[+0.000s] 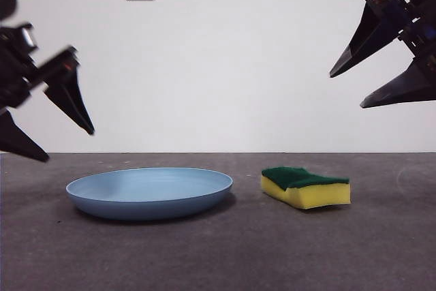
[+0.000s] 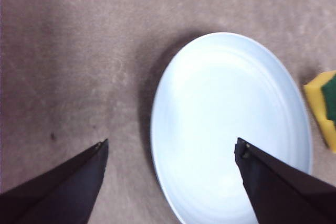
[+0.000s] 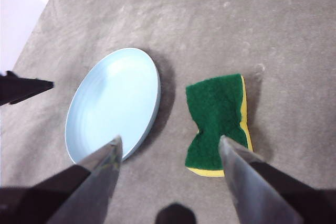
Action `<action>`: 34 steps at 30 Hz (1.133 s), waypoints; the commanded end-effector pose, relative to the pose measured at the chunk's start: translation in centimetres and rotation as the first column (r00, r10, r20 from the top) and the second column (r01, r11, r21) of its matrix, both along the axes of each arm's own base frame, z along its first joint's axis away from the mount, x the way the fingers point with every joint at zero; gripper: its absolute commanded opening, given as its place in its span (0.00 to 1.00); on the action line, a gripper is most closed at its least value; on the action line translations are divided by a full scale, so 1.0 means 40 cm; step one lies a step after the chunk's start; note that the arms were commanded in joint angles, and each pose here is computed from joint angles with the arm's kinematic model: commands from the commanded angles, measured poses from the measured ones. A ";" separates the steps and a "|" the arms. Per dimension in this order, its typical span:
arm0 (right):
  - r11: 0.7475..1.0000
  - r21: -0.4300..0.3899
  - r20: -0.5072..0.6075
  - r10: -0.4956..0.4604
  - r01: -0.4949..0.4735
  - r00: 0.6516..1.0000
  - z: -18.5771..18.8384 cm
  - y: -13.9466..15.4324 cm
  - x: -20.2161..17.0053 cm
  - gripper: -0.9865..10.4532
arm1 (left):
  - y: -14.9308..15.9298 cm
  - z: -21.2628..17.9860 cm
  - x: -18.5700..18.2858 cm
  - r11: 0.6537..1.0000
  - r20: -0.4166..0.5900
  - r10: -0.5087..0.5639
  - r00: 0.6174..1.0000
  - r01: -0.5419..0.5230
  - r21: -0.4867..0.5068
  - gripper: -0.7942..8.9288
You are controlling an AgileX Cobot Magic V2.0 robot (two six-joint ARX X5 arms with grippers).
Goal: Pick up the plate,pick up the cloth,clean the plate with the cloth
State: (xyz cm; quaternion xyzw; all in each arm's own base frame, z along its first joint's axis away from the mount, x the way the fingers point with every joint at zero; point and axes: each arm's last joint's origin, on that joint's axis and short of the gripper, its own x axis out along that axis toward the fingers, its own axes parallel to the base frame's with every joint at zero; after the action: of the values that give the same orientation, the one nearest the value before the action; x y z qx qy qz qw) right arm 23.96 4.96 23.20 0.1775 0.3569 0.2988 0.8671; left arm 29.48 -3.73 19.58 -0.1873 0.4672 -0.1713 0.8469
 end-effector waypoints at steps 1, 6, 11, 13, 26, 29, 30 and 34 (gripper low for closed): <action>1.000 -0.005 0.006 0.006 -0.006 1.000 0.000 0.001 0.002 0.36 | -0.015 -0.027 0.036 0.999 -0.039 -0.027 0.999 0.027 0.021 0.50; 1.000 -0.006 0.001 0.005 -0.005 1.000 -0.001 0.001 0.002 0.36 | -0.046 -0.061 0.078 0.998 -0.074 -0.051 0.996 0.054 0.039 0.49; 1.000 -0.005 0.002 0.005 -0.005 1.000 -0.001 0.001 0.002 0.36 | -0.068 -0.106 0.086 0.996 -0.128 -0.065 0.990 0.073 0.060 0.44; 1.000 -0.006 0.001 0.005 -0.005 1.000 -0.001 0.001 0.002 0.36 | -0.075 -0.119 0.086 0.995 -0.143 -0.073 0.987 0.082 0.062 0.36; 0.996 -0.076 0.040 0.046 -0.043 0.998 0.018 0.006 0.004 0.36 | -0.084 -0.096 0.080 0.986 -0.094 -0.103 0.990 0.114 0.123 0.07; 0.979 -0.194 0.038 0.075 -0.066 0.996 0.048 0.025 0.009 0.36 | -0.086 -0.055 0.067 0.984 -0.049 -0.122 0.991 0.128 0.126 0.07; 0.968 -0.239 0.034 0.085 -0.074 0.996 0.059 0.034 0.013 0.36 | -0.087 -0.041 0.060 0.982 -0.039 -0.132 0.990 0.136 0.130 0.07; 0.926 -0.360 0.016 0.124 -0.110 0.992 0.088 0.075 0.037 0.36 | -0.089 0.023 0.026 0.976 0.006 -0.164 0.986 0.162 0.145 0.07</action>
State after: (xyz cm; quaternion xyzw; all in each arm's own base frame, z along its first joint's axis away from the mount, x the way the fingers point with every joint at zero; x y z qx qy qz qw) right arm 25.11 7.64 26.86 0.0202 0.3992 0.2754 0.8743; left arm 30.87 -7.18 20.21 -0.0989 0.4902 -0.1960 0.8435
